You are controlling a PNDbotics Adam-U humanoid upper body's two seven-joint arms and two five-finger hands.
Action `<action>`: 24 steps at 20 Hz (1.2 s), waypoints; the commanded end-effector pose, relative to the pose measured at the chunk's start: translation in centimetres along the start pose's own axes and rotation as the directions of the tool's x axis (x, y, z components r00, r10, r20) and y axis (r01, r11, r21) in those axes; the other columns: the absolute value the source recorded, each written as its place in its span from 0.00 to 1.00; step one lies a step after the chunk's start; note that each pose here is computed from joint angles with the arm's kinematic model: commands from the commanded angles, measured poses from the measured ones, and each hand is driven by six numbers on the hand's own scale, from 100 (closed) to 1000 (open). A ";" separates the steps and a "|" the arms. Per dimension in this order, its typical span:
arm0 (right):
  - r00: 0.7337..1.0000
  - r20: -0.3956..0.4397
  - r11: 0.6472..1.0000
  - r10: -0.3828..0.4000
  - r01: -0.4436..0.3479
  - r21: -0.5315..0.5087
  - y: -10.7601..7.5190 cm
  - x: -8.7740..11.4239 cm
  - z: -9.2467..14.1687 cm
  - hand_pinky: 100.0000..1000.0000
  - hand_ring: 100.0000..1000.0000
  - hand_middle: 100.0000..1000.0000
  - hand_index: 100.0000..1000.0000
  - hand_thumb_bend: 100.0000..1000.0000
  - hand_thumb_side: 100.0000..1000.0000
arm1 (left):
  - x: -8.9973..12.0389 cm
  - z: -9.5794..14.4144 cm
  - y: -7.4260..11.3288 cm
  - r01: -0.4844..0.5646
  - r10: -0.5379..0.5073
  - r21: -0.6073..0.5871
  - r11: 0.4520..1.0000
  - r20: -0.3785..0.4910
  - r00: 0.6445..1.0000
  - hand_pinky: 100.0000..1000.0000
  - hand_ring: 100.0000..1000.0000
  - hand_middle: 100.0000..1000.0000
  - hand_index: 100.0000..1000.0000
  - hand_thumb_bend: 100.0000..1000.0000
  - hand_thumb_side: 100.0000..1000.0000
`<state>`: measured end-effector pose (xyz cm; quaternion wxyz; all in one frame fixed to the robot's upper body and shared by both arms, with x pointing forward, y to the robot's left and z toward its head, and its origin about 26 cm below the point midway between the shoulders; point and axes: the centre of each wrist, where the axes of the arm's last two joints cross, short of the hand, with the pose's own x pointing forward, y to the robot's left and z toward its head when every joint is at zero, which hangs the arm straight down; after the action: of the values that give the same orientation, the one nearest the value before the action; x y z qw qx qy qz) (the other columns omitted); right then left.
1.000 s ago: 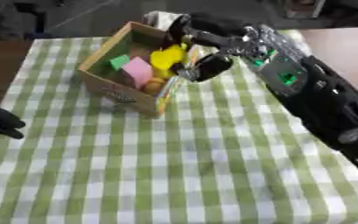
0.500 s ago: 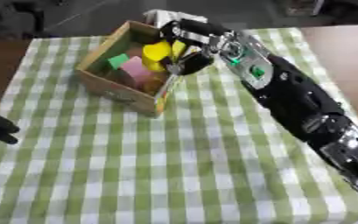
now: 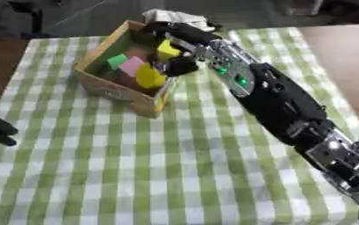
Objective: Pick up objects on the table and place them in the box.
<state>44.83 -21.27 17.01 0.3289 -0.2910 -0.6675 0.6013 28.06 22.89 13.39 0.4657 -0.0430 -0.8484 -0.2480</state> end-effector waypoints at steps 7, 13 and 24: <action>0.999 0.044 0.985 0.025 -0.017 -0.170 -2.6 0.9 0.9 0.84 0.80 1.00 0.96 0.00 0.24 | 0.7 -0.2 0.6 0.028 -0.028 0.021 0.999 0.017 0.999 0.49 0.55 0.49 0.87 0.00 0.66; 0.934 0.223 0.887 -0.279 0.340 -0.313 -5.5 3.5 5.2 0.79 0.70 0.93 0.89 0.00 0.31 | 0.5 0.2 0.9 0.049 -0.048 0.059 0.997 -0.008 0.999 0.49 0.55 0.49 0.86 0.00 0.65; 0.727 0.376 0.600 -0.575 0.687 -0.410 -3.3 7.1 13.5 0.75 0.61 0.84 0.82 0.00 0.44 | 0.2 0.9 1.3 0.074 -0.065 0.139 0.988 -0.065 0.996 0.49 0.57 0.51 0.86 0.00 0.67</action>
<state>30.34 -24.25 18.85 0.3825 -0.0503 -0.8792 0.2796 27.80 23.93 12.93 0.4931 0.0131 -0.8460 -0.2024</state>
